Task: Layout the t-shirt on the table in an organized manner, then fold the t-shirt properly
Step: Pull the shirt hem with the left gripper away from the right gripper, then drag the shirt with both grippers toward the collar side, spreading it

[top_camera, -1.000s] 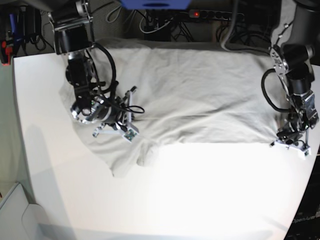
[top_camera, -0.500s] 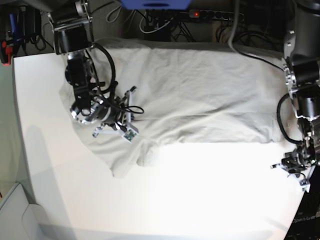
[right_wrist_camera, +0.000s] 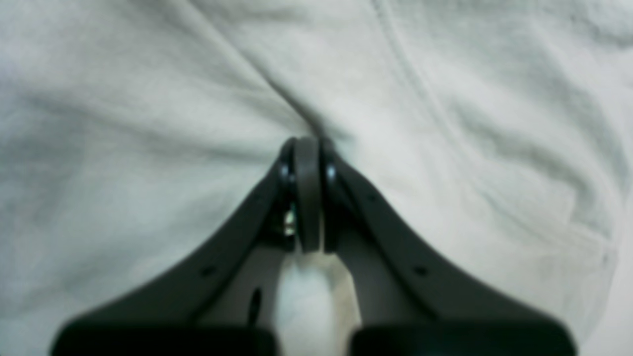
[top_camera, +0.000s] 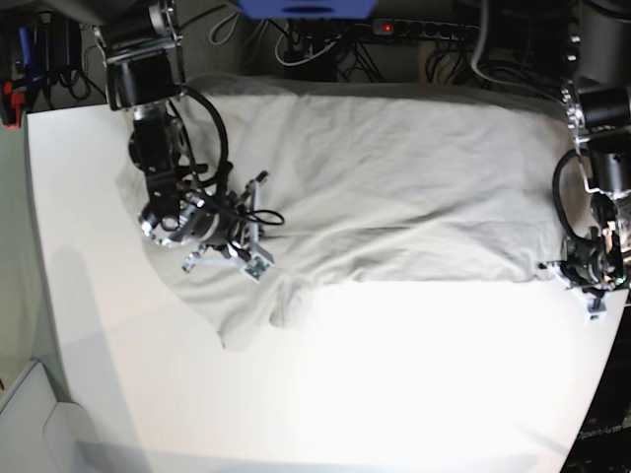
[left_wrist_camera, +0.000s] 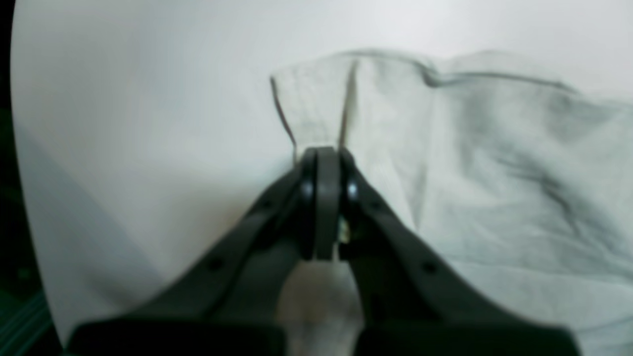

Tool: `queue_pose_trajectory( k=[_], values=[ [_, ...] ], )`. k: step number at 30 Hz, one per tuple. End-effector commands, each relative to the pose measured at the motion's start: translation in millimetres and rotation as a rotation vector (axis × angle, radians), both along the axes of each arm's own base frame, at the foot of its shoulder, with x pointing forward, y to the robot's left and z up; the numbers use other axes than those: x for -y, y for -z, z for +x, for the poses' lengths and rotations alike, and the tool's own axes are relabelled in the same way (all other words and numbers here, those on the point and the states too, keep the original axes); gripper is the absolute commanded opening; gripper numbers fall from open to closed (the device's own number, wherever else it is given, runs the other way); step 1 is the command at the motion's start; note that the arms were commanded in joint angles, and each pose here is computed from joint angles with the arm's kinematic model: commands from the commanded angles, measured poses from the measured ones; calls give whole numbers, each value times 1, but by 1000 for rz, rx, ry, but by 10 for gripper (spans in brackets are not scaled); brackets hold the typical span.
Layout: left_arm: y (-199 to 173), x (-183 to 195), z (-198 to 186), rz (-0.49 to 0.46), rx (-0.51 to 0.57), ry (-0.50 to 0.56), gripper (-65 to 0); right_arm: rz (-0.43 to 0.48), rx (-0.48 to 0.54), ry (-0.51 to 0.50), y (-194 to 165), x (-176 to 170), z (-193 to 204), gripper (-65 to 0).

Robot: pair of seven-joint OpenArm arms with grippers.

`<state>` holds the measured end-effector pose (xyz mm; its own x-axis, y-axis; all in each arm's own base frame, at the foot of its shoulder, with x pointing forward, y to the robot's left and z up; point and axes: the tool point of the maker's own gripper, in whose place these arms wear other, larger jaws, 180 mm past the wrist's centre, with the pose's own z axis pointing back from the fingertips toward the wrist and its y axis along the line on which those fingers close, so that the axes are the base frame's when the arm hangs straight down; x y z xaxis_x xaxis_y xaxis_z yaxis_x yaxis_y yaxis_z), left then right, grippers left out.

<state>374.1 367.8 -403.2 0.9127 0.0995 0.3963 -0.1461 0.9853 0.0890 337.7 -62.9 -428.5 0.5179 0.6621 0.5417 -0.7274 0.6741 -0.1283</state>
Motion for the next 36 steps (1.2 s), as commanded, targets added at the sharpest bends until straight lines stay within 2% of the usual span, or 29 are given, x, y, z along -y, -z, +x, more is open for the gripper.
queue_pose_trajectory(
  k=[1, 5, 14, 17, 20, 26, 30, 36],
  values=[
    [-9, -9, 3, 14, 19, -11, -650, -90, -30, 8, 7, 18, -3, -650],
    [2, 6, 7, -1, 42, 3, -649, -89, -29, 7, 7, 18, -3, -650],
    [26, 10, 2, -25, 53, -10, -649, -88, -28, 7, 6, 18, -3, -650],
    [27, -11, -2, 11, 78, -30, -648, -91, -28, 8, 7, 19, -3, -650],
    [21, -24, 5, 85, 132, -4, -648, -93, -28, 8, 7, 20, -3, -650],
    [-17, -40, 38, 220, 205, 50, -649, -93, -28, 8, 7, 20, -3, -650],
    [-58, -43, 74, 289, 297, 81, -649, -91, -31, 8, 7, 19, -4, -650],
    [-96, -45, 93, 338, 310, 85, -649, -92, -35, 8, 8, 19, -5, -650]
  ],
)
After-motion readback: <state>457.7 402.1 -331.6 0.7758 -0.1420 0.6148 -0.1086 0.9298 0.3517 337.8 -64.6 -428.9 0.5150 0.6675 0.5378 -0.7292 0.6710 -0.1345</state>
